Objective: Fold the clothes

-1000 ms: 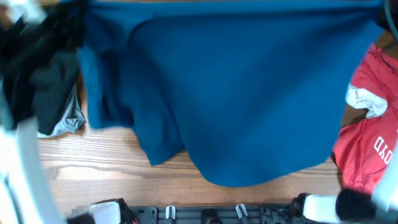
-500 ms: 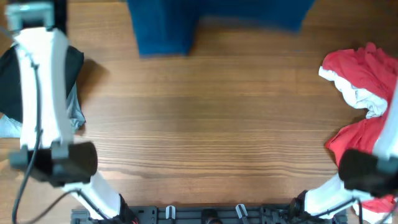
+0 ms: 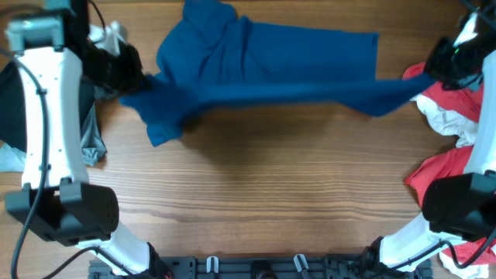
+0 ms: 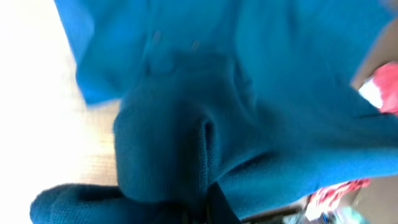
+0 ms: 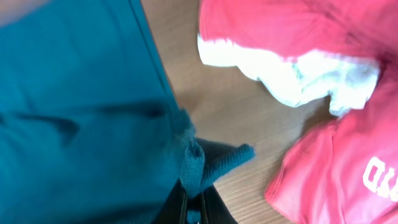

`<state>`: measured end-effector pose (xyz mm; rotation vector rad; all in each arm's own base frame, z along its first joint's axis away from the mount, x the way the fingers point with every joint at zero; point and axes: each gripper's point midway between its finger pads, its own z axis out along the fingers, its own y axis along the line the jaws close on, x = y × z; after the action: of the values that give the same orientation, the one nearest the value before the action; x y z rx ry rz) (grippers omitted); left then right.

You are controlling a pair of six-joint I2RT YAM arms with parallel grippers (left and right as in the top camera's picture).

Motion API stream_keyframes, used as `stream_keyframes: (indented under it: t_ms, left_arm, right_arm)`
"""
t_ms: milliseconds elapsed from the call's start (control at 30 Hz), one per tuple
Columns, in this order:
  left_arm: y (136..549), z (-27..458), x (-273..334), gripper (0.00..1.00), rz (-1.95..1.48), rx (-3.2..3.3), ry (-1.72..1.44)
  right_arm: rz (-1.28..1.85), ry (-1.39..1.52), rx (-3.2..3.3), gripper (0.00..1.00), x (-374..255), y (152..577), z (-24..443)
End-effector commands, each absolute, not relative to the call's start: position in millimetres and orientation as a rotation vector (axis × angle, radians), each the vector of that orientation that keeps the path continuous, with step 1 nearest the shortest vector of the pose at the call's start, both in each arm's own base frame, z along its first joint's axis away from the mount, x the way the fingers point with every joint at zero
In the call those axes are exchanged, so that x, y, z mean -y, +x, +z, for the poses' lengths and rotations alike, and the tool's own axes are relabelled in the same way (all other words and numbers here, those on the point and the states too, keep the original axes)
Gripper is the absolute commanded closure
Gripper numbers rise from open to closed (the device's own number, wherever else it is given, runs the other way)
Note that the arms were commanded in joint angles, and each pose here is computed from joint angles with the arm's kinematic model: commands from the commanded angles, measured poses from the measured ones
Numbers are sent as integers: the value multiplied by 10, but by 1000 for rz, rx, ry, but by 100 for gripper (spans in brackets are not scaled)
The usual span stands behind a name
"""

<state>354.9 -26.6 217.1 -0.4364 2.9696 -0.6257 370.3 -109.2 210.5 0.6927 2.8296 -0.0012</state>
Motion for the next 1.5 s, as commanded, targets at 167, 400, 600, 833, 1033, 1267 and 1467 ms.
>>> stream_keyframes:
  t_ms: [167, 400, 600, 833, 1033, 1267, 1467]
  left_arm:
    - [2235, 1053, 672, 96, -892, -3429, -346]
    - [1897, 797, 443, 96, -637, -3285, -716]
    - [1913, 1301, 126, 96, -396, -2920, -892]
    - [1632, 1433, 286, 96, -501, -2945, -933]
    - [2000, 1473, 244, 96, -524, -2815, -855]
    - [2827, 1367, 224, 96, -621, -2661, -751]
    - [3380, 907, 316, 93, -702, -2665, -693]
  right_arm:
    - [38, 783, -3222, 96, 889, 2784, 921]
    - [52, 1115, -2996, 96, 1037, 2279, 846]
    - [15, 1285, -2726, 96, 1331, 2087, 1247]
    - [28, 1289, -2771, 96, 1239, 1956, 1277]
    - [232, 1070, -2713, 95, 1127, 2315, 1338]
    - [247, 938, -2714, 93, 1113, 2746, 1139]
    - [256, 857, -2746, 94, 1092, 3180, 695]
